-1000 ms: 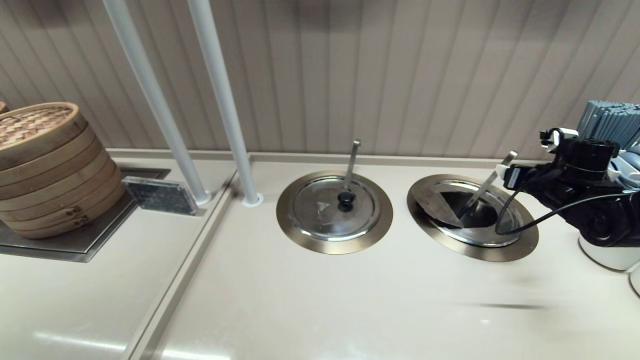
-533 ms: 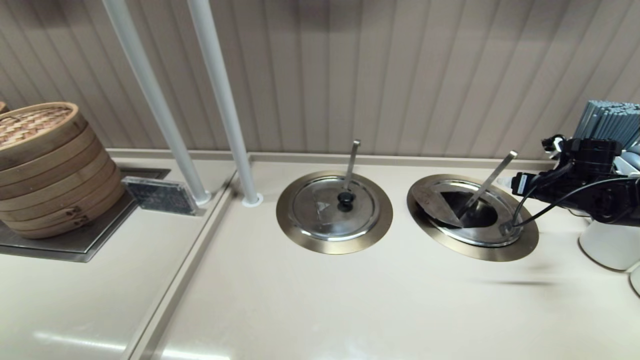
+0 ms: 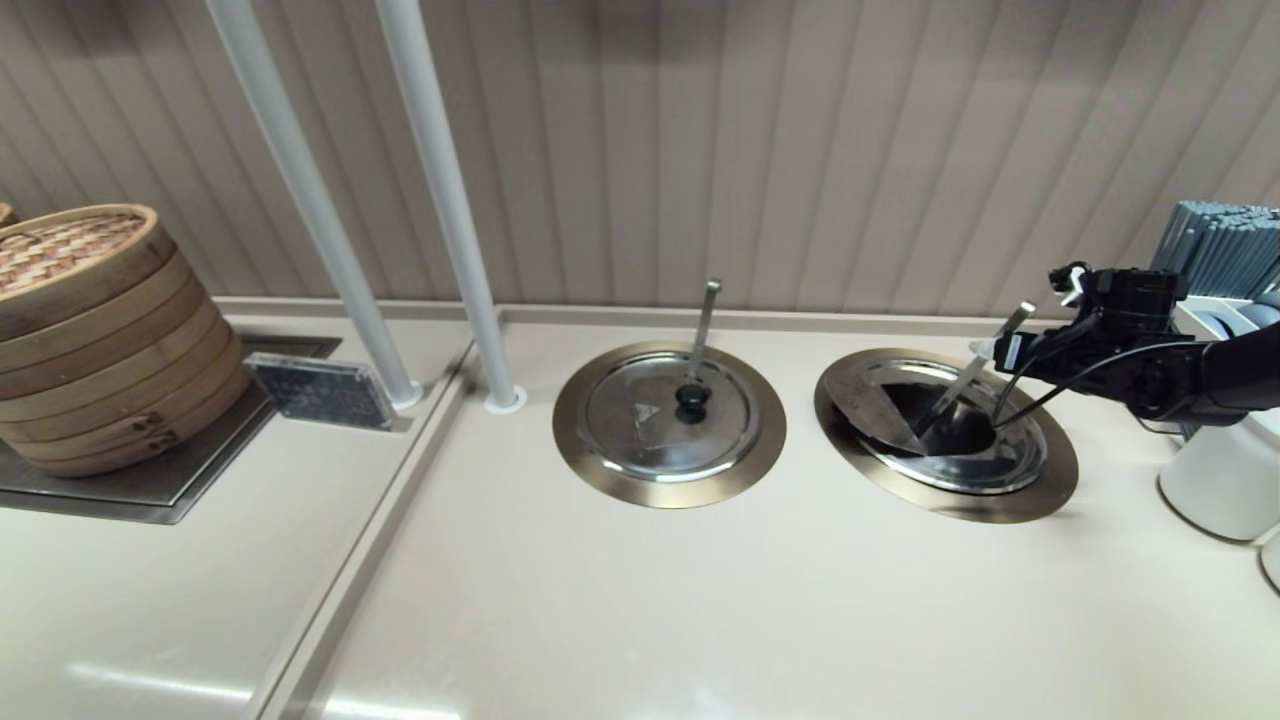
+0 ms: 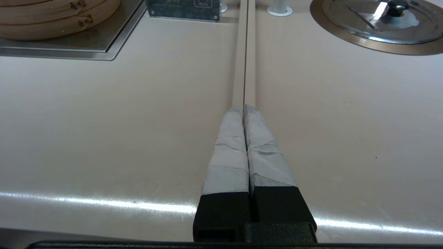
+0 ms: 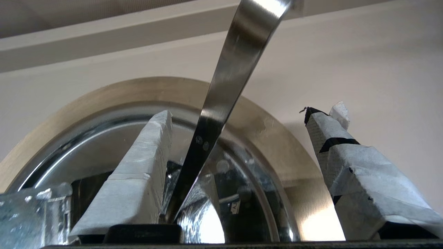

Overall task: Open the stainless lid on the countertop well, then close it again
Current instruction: Stir with a spoon

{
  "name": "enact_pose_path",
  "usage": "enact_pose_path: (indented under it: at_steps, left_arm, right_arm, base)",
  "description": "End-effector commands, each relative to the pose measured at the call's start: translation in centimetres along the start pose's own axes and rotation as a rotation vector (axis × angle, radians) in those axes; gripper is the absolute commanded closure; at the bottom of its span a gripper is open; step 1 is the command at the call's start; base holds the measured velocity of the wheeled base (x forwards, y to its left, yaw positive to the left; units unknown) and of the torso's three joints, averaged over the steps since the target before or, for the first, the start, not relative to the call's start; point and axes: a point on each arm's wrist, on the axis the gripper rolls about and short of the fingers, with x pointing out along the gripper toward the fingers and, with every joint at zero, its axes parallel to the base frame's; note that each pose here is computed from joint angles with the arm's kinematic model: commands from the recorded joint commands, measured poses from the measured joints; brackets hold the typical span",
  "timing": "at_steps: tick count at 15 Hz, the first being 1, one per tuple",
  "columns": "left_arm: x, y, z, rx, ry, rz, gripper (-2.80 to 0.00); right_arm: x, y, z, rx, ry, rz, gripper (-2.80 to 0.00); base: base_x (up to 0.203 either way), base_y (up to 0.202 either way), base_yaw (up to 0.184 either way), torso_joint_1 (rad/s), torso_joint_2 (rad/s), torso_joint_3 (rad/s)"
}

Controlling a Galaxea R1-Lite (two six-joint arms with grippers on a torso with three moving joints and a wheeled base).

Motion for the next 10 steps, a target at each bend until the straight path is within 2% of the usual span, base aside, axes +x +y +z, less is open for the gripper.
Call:
enact_pose_path:
  at_steps: [1, 4, 10]
  left_arm:
    - [0.0, 0.0, 0.0, 0.0, 0.0, 0.001, 0.0]
    - [0.0, 0.0, 0.0, 0.0, -0.001, 0.001, 0.0]
    - [0.0, 0.0, 0.0, 0.0, -0.001, 0.001, 0.0]
  right_arm:
    - [2.8, -0.1, -0.5, 0.005, 0.013, 0.001, -2.8]
    - [4.4, 0.6, 0.7, 0.039, 0.015, 0.004, -2.8]
    - [5.8, 3.1, -0.9, 0.055, 0.075, 0.03, -2.8]
  base:
    - [0.0, 0.0, 0.0, 0.0, 0.0, 0.0]
    - [0.0, 0.0, 0.0, 0.0, 0.0, 0.0]
    - [0.0, 0.0, 0.0, 0.0, 0.0, 0.0]
